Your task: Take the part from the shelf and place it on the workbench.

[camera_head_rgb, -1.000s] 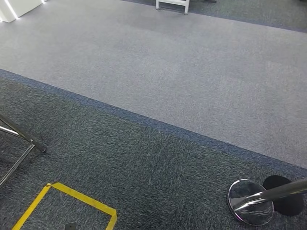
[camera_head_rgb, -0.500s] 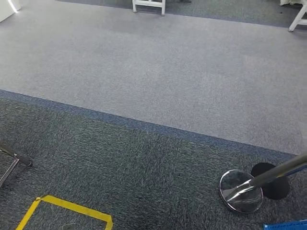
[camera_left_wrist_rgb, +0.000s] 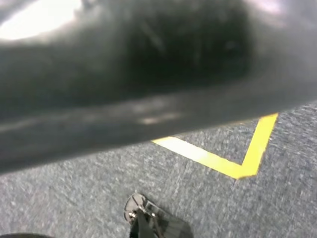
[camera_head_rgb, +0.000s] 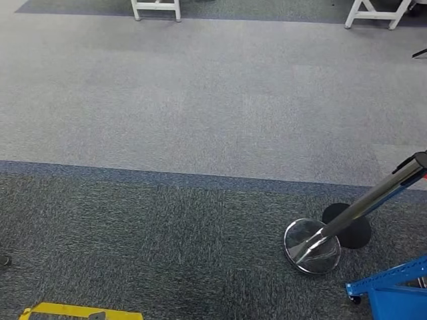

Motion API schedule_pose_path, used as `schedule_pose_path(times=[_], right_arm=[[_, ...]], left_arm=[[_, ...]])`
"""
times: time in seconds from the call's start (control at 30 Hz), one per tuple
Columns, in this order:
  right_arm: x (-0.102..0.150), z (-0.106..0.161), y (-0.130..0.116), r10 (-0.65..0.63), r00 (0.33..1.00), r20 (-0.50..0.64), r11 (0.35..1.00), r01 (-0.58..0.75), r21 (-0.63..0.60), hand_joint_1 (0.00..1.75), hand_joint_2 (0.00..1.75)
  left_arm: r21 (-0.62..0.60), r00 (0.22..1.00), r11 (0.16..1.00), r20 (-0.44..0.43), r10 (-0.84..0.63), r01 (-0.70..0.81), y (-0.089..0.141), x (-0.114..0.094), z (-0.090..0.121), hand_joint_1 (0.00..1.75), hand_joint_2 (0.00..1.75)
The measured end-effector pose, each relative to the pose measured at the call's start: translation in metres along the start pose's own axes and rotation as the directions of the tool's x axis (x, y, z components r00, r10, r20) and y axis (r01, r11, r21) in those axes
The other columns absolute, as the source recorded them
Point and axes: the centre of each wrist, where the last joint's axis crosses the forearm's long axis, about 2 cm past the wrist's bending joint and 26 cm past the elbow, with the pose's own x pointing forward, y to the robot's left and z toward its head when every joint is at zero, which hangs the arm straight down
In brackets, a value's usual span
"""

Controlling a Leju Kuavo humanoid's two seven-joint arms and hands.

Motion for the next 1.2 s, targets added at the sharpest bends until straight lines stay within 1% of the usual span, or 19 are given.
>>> schedule_pose_path(times=[0.43,0.6,0.83,1.2], right_arm=[[-0.0008,0.0000,0.0001,0.002,1.000,-0.004,1.000,-0.002,0.001,0.00,0.00],[-0.0022,0.0001,0.0004,0.002,1.000,-0.006,1.000,-0.002,0.002,0.00,0.00],[-0.0016,0.0001,0.0005,0.005,1.000,-0.005,1.000,-0.005,0.005,0.00,0.00],[-0.0011,0.0001,0.0006,0.015,1.000,-0.002,1.000,-0.015,0.012,0.00,0.00]], left_arm=[[0.000,1.000,1.000,0.001,0.001,-0.001,0.0010,0.0001,-0.0005,0.00,0.00],[-0.003,1.000,1.000,0.006,0.004,-0.004,-0.0013,0.0032,-0.0015,0.00,0.00],[0.000,1.000,1.000,-0.001,0.001,-0.001,0.0012,-0.0006,-0.0001,0.00,0.00],[0.003,1.000,1.000,0.002,0.004,-0.004,0.0004,0.0013,-0.0010,0.00,0.00]])
